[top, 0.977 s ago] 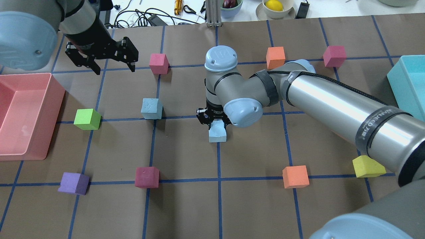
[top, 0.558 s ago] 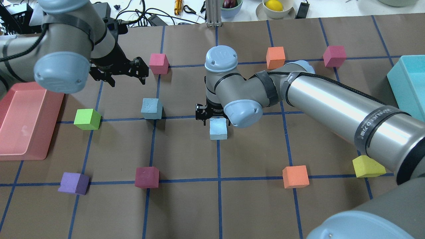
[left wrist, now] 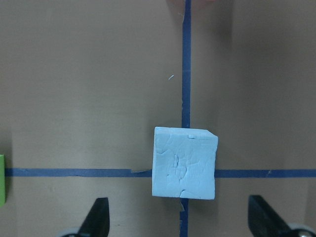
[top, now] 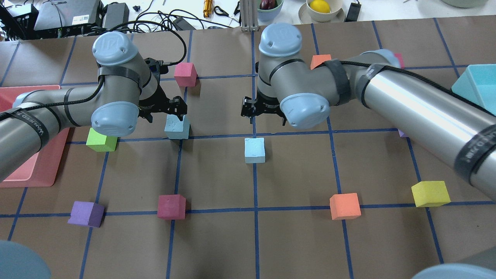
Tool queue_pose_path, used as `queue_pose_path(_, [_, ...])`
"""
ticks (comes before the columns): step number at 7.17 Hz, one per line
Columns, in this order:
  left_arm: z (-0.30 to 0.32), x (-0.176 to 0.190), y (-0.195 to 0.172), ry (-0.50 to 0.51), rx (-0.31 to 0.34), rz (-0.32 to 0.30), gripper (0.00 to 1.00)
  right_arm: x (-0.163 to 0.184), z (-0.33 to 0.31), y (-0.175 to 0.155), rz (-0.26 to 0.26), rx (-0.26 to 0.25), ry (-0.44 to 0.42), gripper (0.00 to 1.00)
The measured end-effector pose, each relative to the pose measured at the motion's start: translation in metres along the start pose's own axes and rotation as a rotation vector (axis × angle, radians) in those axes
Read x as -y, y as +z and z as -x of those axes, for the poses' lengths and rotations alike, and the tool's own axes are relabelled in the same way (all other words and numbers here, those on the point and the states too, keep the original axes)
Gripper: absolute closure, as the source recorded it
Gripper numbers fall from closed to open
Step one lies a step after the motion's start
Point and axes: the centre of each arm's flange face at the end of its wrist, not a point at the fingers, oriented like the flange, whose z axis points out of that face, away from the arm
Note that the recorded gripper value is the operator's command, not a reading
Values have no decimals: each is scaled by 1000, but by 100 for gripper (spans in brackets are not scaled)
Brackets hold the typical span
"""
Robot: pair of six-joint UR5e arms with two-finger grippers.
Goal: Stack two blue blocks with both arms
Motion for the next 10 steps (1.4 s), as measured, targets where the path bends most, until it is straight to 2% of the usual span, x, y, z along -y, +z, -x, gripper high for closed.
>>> queue_pose_path(2, [0, 4, 22, -1, -1, 6, 0, 0, -63, -69, -22, -14, -44, 0])
queue_pose_path(3, [0, 6, 30, 0, -3, 14, 1, -8, -82, -91, -15, -42, -48, 0])
queue_pose_path(4, [0, 6, 37, 1, -3, 24, 53, -13, -95, -101, -3, -64, -50, 0])
queue_pose_path(5, [-1, 6, 42, 2, -4, 32, 85, -12, -105, -109, -6, -70, -49, 0])
queue_pose_path(7, [-9, 6, 44, -4, -60, 34, 100, -13, -114, -139, -41, -75, -39, 0])
queue_pose_path(10, [-56, -9, 9, -15, -111, 5, 100, -21, -138, -160, -10, -76, 6, 0])
